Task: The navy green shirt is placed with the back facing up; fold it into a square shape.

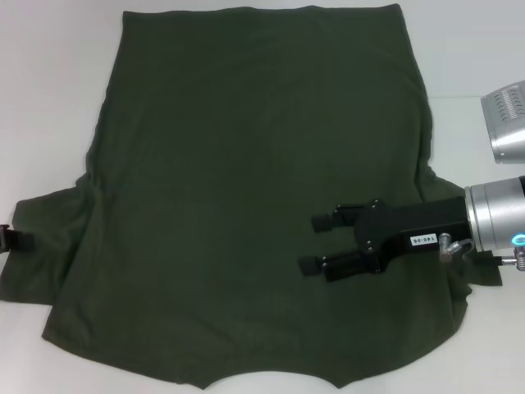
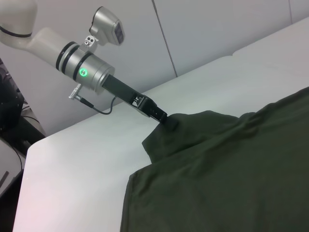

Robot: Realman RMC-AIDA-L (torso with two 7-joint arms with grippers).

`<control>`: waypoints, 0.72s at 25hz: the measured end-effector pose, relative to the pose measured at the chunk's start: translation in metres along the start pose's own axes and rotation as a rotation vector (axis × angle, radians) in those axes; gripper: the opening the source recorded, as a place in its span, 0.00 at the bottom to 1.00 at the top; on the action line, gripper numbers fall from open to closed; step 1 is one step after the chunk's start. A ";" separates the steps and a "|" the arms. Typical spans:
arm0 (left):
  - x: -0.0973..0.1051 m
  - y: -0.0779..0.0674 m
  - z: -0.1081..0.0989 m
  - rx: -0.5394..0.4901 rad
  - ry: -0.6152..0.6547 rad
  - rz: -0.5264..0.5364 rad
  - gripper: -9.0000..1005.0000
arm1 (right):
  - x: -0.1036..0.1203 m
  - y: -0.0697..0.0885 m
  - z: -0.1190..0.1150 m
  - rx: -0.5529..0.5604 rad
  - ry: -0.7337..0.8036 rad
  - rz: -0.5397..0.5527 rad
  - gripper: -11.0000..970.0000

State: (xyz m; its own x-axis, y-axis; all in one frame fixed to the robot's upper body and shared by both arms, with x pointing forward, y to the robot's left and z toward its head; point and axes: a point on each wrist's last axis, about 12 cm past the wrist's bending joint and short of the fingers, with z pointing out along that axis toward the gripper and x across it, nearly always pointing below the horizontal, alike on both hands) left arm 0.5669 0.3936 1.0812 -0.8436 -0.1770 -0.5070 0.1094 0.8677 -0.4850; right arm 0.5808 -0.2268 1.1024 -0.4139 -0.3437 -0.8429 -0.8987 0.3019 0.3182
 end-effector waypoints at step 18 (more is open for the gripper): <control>-0.039 -0.011 -0.023 -0.012 0.029 0.072 0.01 | 0.000 0.000 0.001 0.001 0.010 0.002 0.94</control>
State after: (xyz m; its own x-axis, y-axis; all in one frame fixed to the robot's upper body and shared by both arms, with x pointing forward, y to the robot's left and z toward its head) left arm 0.5869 0.4018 1.1227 -0.8489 -0.1002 -0.5190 0.1643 0.8832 -0.4393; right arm 0.5811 -0.2261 1.1018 -0.4170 -0.3519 -0.8380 -0.8978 0.3035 0.3193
